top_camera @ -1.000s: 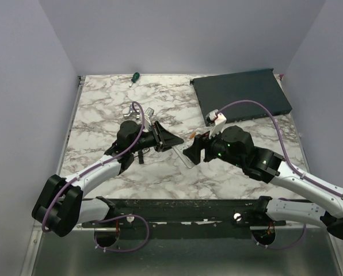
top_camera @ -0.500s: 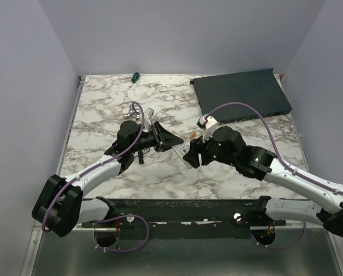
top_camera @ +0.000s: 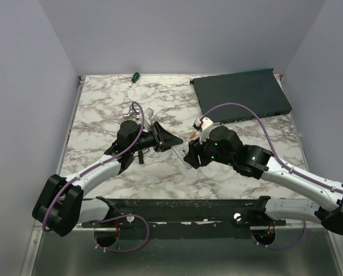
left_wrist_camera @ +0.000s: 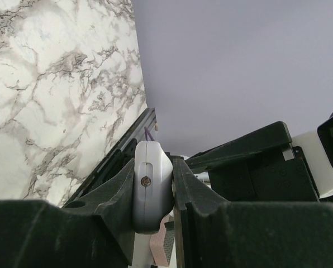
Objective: Load the batteries into the remote control
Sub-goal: Remove the battery cover from the remote control.
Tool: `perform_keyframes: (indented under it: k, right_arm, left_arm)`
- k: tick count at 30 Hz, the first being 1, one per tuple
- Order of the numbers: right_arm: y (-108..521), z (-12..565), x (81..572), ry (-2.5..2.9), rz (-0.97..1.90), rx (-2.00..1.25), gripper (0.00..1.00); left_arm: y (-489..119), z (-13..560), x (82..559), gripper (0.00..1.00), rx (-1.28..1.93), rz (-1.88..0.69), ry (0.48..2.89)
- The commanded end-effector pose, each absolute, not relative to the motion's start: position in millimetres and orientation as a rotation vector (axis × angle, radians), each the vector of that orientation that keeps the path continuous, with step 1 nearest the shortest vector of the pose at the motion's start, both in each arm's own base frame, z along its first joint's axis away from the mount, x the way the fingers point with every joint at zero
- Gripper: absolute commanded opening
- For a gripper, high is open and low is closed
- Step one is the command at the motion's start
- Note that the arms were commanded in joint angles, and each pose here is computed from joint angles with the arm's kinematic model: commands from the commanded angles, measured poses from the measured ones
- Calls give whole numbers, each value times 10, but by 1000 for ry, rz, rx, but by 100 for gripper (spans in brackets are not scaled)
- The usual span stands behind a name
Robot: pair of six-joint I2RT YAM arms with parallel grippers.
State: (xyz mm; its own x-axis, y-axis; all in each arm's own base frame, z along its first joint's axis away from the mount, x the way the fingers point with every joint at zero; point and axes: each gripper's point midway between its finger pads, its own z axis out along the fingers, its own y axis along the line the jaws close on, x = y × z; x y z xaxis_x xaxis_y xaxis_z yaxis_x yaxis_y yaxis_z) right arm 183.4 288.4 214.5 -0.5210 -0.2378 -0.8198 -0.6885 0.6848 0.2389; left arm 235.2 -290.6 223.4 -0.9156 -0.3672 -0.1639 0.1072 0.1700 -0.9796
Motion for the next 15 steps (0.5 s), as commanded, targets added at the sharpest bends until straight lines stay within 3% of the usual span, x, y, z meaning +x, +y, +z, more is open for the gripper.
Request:
perform_keyframes:
  k: [1, 8, 15]
  right_arm:
    - [2894, 2152, 1722, 2105, 719, -777, 55]
    - [2921, 2119, 1685, 2113, 717, -807, 51]
    - [2943, 2101, 1693, 2111, 714, -811, 38]
  left_arm:
    - [-2882, 2286, 2391, 0, -247, -1801, 2054]
    - [-2865, 2290, 2410, 0, -255, -1798, 2051]
    - [-2857, 2289, 2408, 0, -254, -1795, 2053]
